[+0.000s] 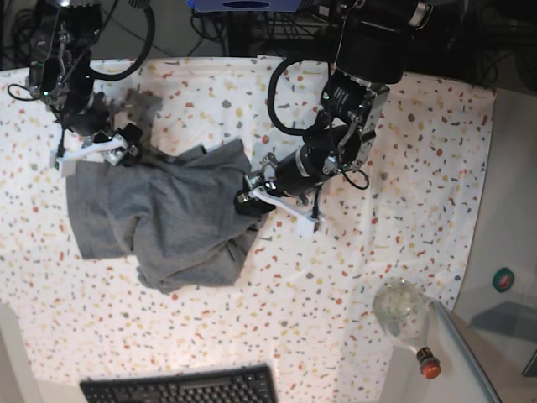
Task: Layout the t-shirt on the table in an organized manner, then fold the t-shirt properly
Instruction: 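Lift the shirt with both grippers and shake it open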
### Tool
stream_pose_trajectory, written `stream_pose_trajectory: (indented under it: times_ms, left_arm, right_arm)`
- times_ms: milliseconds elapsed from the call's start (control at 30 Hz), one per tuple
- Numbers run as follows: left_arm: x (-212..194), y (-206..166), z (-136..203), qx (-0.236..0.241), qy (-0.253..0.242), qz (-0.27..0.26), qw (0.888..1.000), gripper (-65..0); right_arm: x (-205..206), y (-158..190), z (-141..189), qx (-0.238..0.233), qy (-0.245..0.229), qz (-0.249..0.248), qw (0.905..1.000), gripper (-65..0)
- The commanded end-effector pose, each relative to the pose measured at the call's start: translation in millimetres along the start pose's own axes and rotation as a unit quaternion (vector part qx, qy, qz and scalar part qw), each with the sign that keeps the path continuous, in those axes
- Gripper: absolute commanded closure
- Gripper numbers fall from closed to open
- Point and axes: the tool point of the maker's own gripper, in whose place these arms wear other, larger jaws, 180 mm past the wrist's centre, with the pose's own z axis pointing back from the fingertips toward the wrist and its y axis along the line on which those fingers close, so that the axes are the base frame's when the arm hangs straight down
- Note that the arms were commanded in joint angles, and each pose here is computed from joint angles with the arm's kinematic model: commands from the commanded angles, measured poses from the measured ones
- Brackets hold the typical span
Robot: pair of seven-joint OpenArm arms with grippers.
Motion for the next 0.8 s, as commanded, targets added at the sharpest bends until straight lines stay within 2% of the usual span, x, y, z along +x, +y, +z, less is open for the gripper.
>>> stream_pose_trajectory:
  times_ms: [0, 100, 133, 167, 200, 233, 300, 400, 467, 600, 667, 767]
  left_arm:
    - [10.8, -12.9, -4.2, -0.017, -0.008, -0.005, 1.0, -29.8]
    - [8.3, -18.3, -15.6, -0.017, 0.005, 0.004, 1.0, -28.0]
    - [8.7, -18.0, -17.3, -0.015, 0.007, 0.005, 1.0, -23.0]
    - [9.2, -18.4, -17.7, -0.016, 0.008, 0.007, 1.0, -15.8]
    - [9.7, -19.1, -17.3, -0.017, 0.007, 0.006, 1.0, -5.4]
    - [12.0, -19.3, -16.5, -0.018, 0.004, 0.004, 1.0, 0.0]
    - [15.9, -20.6, -14.4, -0.02, 0.0, -0.001, 1.0, 0.0]
    - [23.4, -9.4, -0.5, -0.014, 0.014, -0.023, 1.0, 0.0]
    - [37.4, -14.2, 15.2, -0.021, 0.005, -0.051, 0.998, 0.0]
    - [80.2, -38.9, 57.2, -0.038, -0.045, -0.121, 0.991, 0.0]
    - [107.0, -46.3, 63.7, -0.019, -0.068, -0.118, 0.991, 0.0]
    - [140.7, -68.7, 54.4, -0.006, -0.075, -0.125, 0.989, 0.0]
  right_arm:
    - [12.0, 4.3, 2.4, 0.008, -0.017, 0.006, 0.9998, -43.2]
    - [13.1, 2.7, 3.0, 0.007, -0.019, 0.003, 0.9998, -42.6]
    - [13.1, 2.7, 3.0, 0.007, -0.019, 0.003, 0.9998, -39.8]
    - [13.3, 2.2, 3.1, 0.006, -0.019, 0.003, 0.9998, -35.0]
    - [13.3, 2.4, 3.1, 0.007, -0.02, 0.002, 0.9998, -27.3]
    - [13.4, 2.6, 3.1, 0.007, -0.02, 0.002, 0.9998, -17.4]
    - [12.7, 4.2, 3.3, 0.012, -0.019, 0.006, 0.9997, 0.0]
    - [9.2, 0.0, 10.6, 0.013, -0.021, 0.01, 0.9996, 0.0]
    - [11.7, -1.9, 21.2, 0.015, -0.033, 0.003, 0.9993, 0.0]
    - [30.2, 5.2, 39.8, 0.022, -0.066, 0.018, 0.9974, 0.0]
    - [61.3, 10.2, 45.5, 0.025, -0.095, 0.046, 0.9941, 0.0]
    - [112.2, 24.0, 43.5, 0.035, -0.114, 0.079, 0.9897, 0.0]
